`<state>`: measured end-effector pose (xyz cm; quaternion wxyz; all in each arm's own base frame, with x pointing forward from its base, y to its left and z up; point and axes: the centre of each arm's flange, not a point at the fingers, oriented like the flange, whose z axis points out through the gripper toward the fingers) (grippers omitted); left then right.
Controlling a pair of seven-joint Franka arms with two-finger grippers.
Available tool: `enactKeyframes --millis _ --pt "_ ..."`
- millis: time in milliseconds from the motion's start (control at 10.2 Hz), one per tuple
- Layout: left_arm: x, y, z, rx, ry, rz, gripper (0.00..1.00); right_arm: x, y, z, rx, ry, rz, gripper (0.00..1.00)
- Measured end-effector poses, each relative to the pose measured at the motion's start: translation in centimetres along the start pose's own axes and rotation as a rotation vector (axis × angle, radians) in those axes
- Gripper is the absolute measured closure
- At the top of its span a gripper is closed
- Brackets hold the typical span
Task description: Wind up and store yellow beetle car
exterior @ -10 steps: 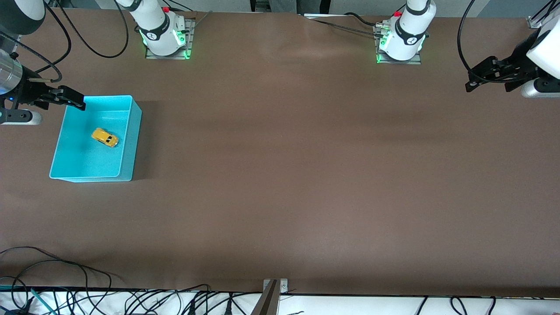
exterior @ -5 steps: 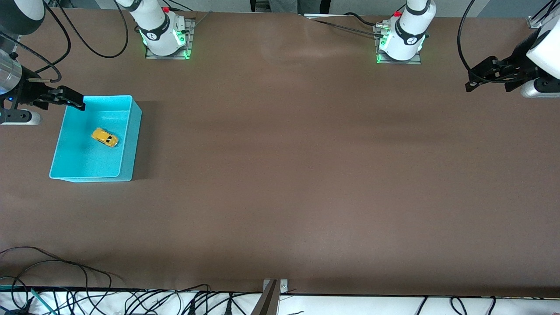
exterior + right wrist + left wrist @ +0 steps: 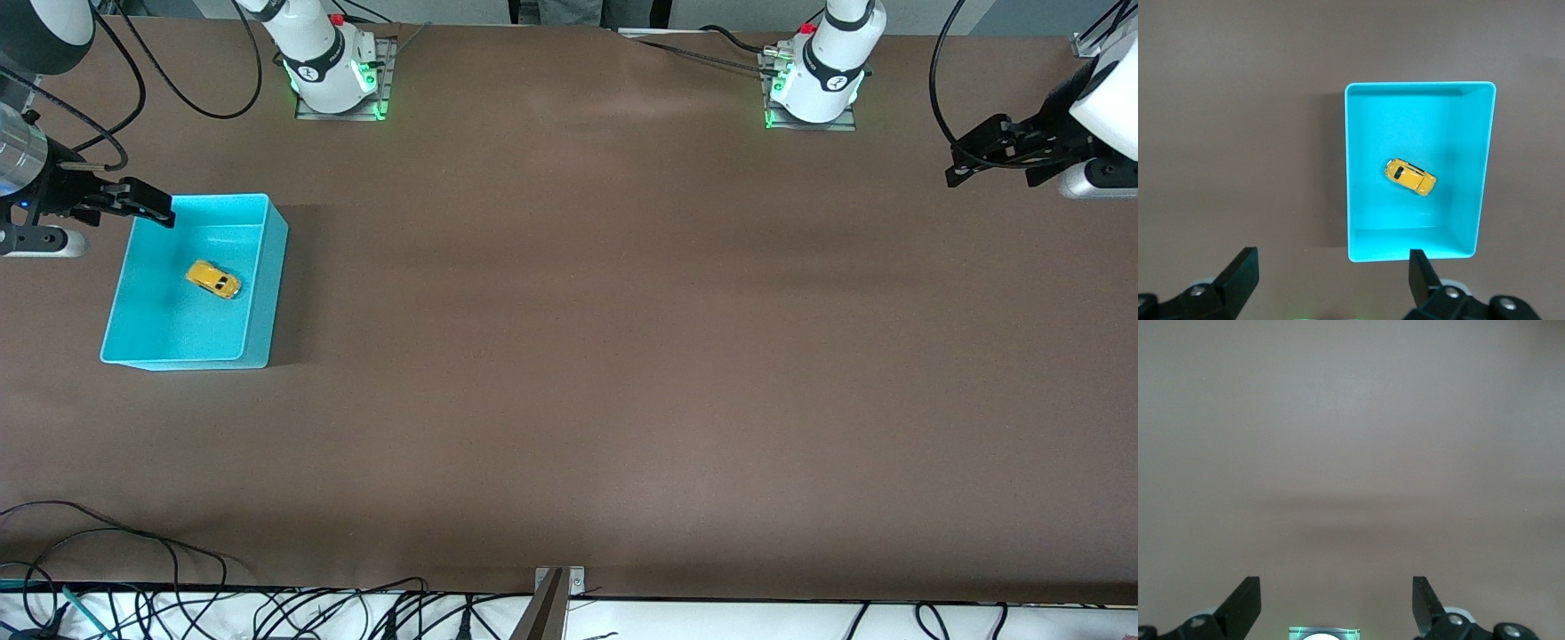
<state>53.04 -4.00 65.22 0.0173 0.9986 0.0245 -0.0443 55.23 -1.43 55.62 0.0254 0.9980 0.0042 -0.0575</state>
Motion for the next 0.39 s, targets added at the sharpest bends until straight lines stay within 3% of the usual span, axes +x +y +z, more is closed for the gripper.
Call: enactKeyframes --millis 392 --pt "0.0 0.04 0.0 0.0 0.0 0.001 0.0 0.0 0.34 -0.04 0.001 0.001 0.006 0.0"
